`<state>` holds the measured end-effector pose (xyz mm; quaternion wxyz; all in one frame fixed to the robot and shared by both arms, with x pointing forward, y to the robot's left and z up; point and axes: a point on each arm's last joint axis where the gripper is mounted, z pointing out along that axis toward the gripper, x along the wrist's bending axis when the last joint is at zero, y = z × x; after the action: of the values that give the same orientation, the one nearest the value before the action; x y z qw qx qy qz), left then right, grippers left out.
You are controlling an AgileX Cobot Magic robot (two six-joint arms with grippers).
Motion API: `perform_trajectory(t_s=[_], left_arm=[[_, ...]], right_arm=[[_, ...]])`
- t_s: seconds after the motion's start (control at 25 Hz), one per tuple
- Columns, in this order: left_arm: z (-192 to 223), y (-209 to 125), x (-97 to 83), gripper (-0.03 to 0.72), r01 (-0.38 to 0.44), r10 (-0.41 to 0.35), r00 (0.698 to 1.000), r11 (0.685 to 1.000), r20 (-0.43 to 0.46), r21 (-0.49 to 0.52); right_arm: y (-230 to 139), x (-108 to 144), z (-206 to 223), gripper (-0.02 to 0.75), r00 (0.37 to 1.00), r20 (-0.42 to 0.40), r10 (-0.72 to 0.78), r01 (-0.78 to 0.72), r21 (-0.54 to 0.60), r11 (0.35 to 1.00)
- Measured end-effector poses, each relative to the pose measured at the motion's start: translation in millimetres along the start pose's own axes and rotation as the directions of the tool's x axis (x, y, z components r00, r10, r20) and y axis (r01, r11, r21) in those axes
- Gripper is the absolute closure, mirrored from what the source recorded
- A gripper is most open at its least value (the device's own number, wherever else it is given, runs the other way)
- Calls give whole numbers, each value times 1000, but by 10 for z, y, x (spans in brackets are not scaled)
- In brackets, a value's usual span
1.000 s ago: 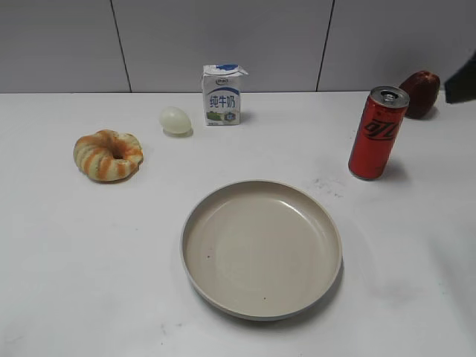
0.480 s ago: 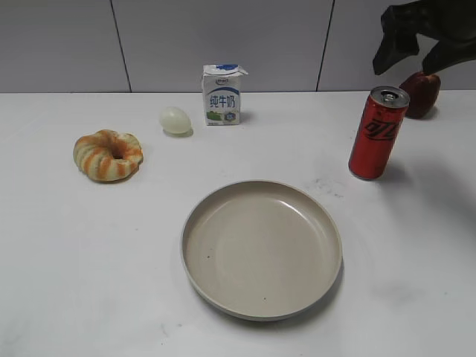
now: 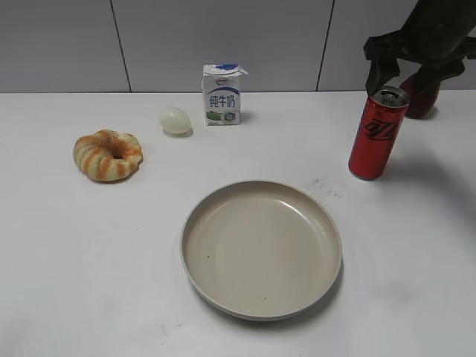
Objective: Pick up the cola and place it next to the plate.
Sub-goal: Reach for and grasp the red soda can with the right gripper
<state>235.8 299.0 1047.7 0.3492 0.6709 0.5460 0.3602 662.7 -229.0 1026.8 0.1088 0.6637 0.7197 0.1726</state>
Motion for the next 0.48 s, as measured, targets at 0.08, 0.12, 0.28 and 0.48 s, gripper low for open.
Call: perform_trajectory(t_s=[0.08, 0.12, 0.28, 0.48], left_arm=[[0, 0, 0, 452, 0, 0, 1000, 1000, 0, 0], [0, 0, 0, 452, 0, 0, 1000, 1000, 0, 0], [0, 0, 0, 452, 0, 0, 1000, 1000, 0, 0], [0, 0, 0, 452, 0, 0, 1000, 1000, 0, 0]], right_arm=[[-1, 5, 39, 144, 1000, -7, 6, -6, 8, 1000], [-3, 7, 57, 144, 1000, -9, 8, -8, 12, 1000], [-20, 5, 146, 144, 1000, -11, 12, -12, 39, 999], [-57, -4, 292, 145, 1000, -7, 14, -13, 86, 996]])
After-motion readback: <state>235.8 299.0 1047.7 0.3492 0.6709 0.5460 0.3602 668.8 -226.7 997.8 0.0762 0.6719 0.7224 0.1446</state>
